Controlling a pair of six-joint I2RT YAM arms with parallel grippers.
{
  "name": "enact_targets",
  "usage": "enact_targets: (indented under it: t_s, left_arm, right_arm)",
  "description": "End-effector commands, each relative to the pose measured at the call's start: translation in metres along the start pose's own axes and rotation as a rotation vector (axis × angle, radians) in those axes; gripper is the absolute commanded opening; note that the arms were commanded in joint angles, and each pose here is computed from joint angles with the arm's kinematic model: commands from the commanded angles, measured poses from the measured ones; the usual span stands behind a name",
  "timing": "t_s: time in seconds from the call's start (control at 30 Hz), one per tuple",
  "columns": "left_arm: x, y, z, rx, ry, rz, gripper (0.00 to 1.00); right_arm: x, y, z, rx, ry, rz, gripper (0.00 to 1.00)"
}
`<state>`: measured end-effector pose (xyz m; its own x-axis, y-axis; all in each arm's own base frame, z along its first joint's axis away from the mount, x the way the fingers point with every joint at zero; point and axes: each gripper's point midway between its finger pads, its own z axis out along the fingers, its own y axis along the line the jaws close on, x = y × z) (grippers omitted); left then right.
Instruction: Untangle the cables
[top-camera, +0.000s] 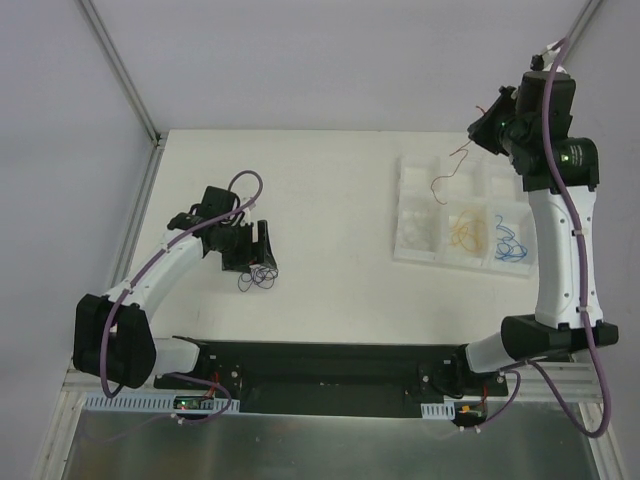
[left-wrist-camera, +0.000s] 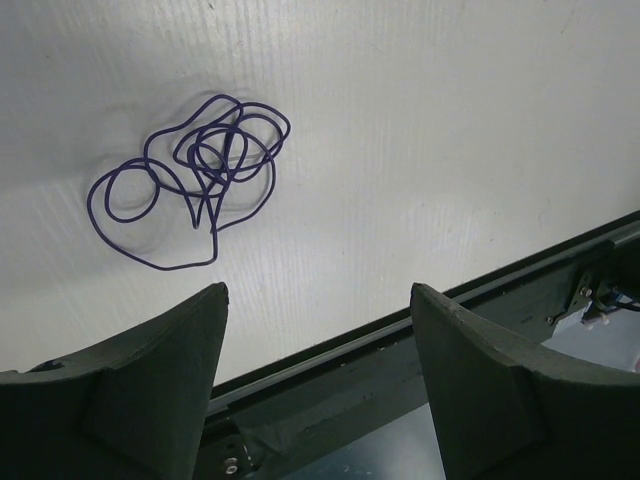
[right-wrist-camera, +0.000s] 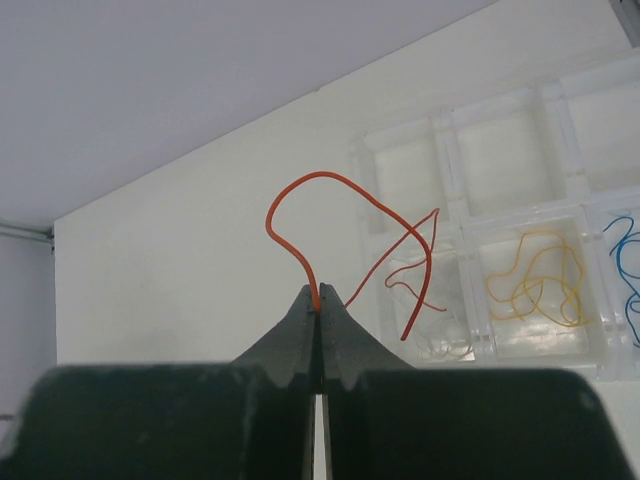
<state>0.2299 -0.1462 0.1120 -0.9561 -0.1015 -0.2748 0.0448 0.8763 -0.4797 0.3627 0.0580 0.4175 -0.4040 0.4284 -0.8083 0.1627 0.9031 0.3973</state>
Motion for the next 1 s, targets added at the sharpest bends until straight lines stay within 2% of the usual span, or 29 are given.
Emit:
enact_targets:
  t_s: [0.0,0.23,0.53,0.67,0.97]
  left_arm:
    - [0.0,-0.007,-0.001,0.04,0.043,0.012,0.72]
    - [-0.005,-0.006,0.003,0.027,0.064,0.023,0.72]
    - [-0.01,-0.003,0.008,0.004,0.098,0.018,0.72]
    - [-0.01,0.001,0.011,-0.02,0.106,0.011,0.72]
    - [-0.019,0.005,0.01,-0.061,0.093,0.021,0.72]
  right_arm:
    - [-0.034,0.002,0.023,-0.034,-0.063,0.051,0.0]
    - [-0.048,-0.009,0.069,-0.018,-0.065,0.078,0.01]
    - [-0.029,-0.031,0.143,0.043,0.006,0.081,0.0]
    - [0.005,-0.035,0.172,0.02,0.117,0.082,0.01]
    - [0.11,-0.074,0.23,0.13,0.379,0.098,0.0]
